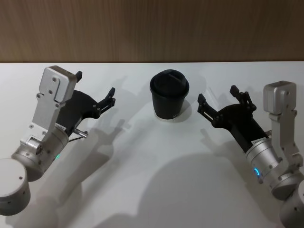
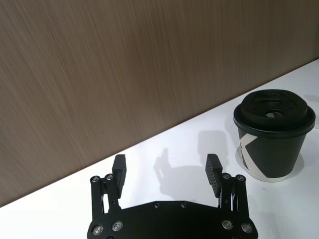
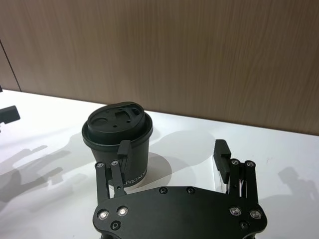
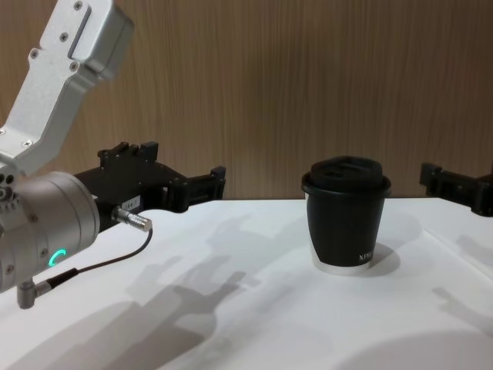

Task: Pick up the straw with one hand, pass it to the other hand, and insert it into the cup.

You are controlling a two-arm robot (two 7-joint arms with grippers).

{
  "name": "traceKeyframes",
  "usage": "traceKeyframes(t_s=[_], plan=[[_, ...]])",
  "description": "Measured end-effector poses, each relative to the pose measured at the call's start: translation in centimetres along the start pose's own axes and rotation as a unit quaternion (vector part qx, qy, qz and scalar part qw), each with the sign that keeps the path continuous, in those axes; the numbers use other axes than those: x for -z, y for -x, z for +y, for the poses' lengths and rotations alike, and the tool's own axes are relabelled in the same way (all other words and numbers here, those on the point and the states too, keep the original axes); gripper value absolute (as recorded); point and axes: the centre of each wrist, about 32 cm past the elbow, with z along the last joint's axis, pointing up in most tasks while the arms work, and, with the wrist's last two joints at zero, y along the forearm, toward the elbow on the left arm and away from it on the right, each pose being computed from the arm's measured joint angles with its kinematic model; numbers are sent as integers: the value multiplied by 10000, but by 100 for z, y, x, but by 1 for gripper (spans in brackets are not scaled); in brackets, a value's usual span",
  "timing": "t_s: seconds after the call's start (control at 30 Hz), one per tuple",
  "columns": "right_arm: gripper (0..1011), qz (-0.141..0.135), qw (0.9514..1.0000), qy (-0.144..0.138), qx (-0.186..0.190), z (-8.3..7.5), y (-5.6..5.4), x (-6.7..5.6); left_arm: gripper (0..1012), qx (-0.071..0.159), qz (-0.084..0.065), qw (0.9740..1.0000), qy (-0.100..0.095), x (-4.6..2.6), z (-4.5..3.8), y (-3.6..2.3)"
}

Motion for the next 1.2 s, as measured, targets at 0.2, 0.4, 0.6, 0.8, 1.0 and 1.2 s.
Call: traceKeyframes(t_s=[0.2,0.4,0.6,0.8,1.0,1.2], plan=[[1001,0,10000,0,0,0,0,0,1000,0,0,10000,0,0,0,0],[1001,0,10000,0,0,0,0,0,1000,0,0,10000,0,0,0,0],[1001,0,10000,1,2,-1,-1,1,1000,0,0,10000,0,0,0,0],[1001,-27,10000,84,-5,-16,-23,3,1000,0,0,10000,0,0,0,0],[1001,-81,9997,231,-26,-38,-55,-8,1000,-1,0,10000,0,0,0,0],[1001,-148,9990,428,-72,-73,-104,-21,1000,0,0,10000,0,0,0,0]])
